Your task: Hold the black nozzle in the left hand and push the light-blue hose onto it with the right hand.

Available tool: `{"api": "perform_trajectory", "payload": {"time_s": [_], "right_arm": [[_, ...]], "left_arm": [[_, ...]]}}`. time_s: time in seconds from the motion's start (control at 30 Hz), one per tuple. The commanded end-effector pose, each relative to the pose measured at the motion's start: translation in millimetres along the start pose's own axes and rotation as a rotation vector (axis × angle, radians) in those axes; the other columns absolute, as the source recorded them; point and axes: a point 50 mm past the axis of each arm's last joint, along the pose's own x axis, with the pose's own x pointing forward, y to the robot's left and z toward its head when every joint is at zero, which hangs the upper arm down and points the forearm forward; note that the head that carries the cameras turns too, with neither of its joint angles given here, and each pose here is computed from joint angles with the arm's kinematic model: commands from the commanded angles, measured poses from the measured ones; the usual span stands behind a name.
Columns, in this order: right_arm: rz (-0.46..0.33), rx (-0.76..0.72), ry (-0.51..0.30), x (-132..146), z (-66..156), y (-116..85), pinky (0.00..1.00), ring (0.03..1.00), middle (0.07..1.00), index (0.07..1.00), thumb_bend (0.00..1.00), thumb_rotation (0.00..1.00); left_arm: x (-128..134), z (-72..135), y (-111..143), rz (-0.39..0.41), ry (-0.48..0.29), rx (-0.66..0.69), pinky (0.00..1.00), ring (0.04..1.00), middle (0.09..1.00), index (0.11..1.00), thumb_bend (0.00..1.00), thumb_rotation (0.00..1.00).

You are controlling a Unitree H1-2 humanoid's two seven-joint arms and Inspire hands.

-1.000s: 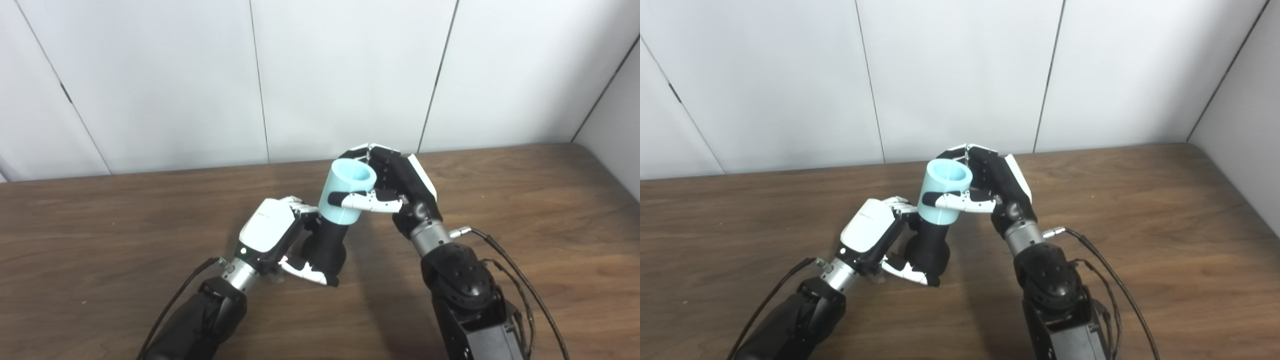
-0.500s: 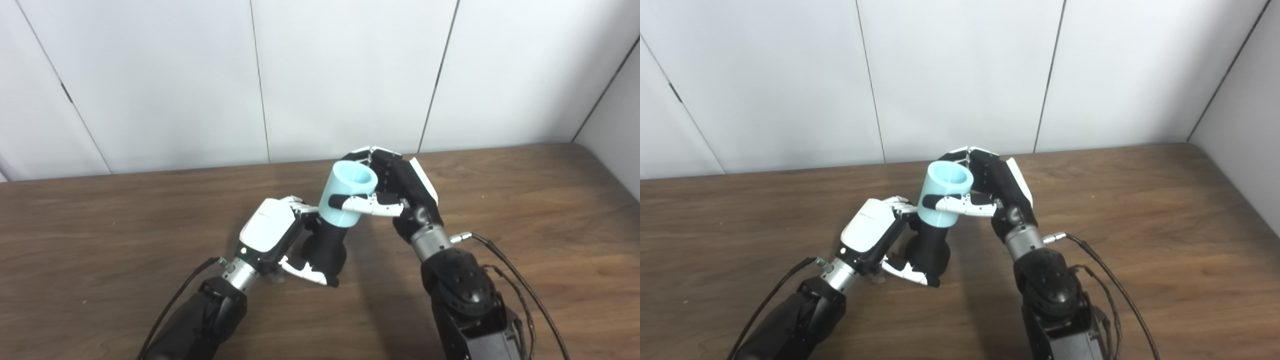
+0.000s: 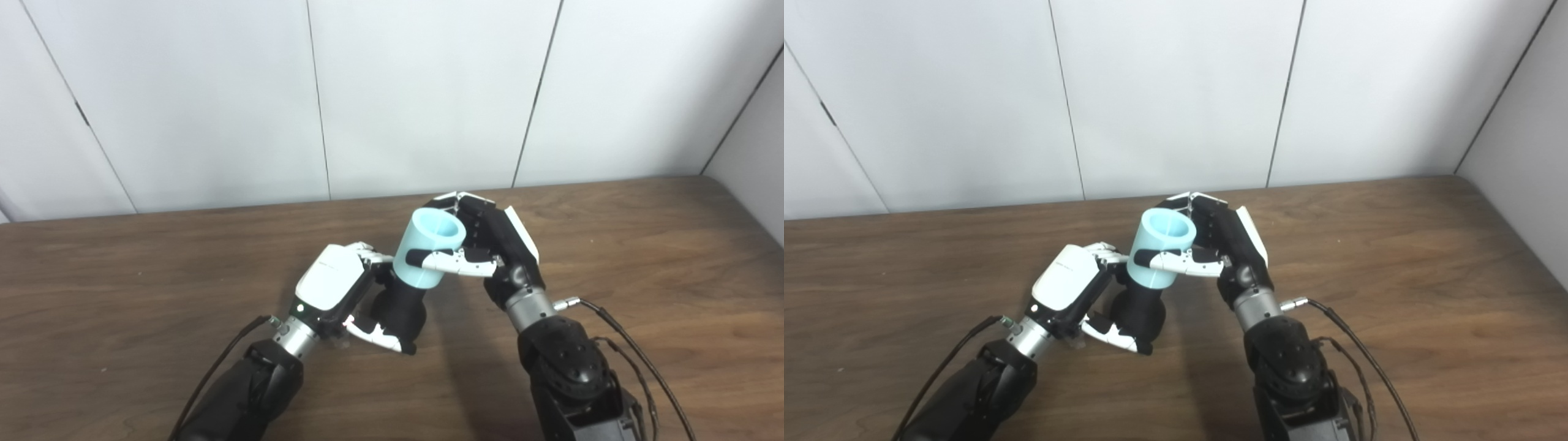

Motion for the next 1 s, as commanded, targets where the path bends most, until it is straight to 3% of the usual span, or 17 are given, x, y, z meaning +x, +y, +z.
{"api": "perform_trajectory", "payload": {"time_s": [0.0,0.27,0.53,0.97], "right_arm": [[0.09,-0.022,-0.154,-4.7,26.4,14.6,0.35,0.449,0.466,0.492,0.52,0.0],[0.129,-0.136,-0.223,-6.9,15.0,20.4,0.28,0.411,0.464,0.519,0.52,0.0],[0.173,-0.225,-0.3,-14.2,-1.7,31.9,0.28,0.404,0.47,0.528,0.52,0.0],[0.189,-0.258,-0.335,-20.3,-25.7,36.8,0.28,0.405,0.477,0.522,0.52,0.0]], "left_arm": [[-122.6,27.1,-107.3,-0.174,0.277,-0.231,0.69,0.5,0.445,0.496,0.5,0.0],[-121.4,29.9,-108.3,-0.182,0.276,-0.229,0.69,0.503,0.448,0.492,0.5,0.0],[-120.0,31.8,-110.8,-0.175,0.281,-0.236,0.7,0.5,0.449,0.491,0.5,0.0],[-121.3,30.9,-112.0,-0.185,0.29,-0.245,0.72,0.501,0.448,0.489,0.5,0.0]]}}
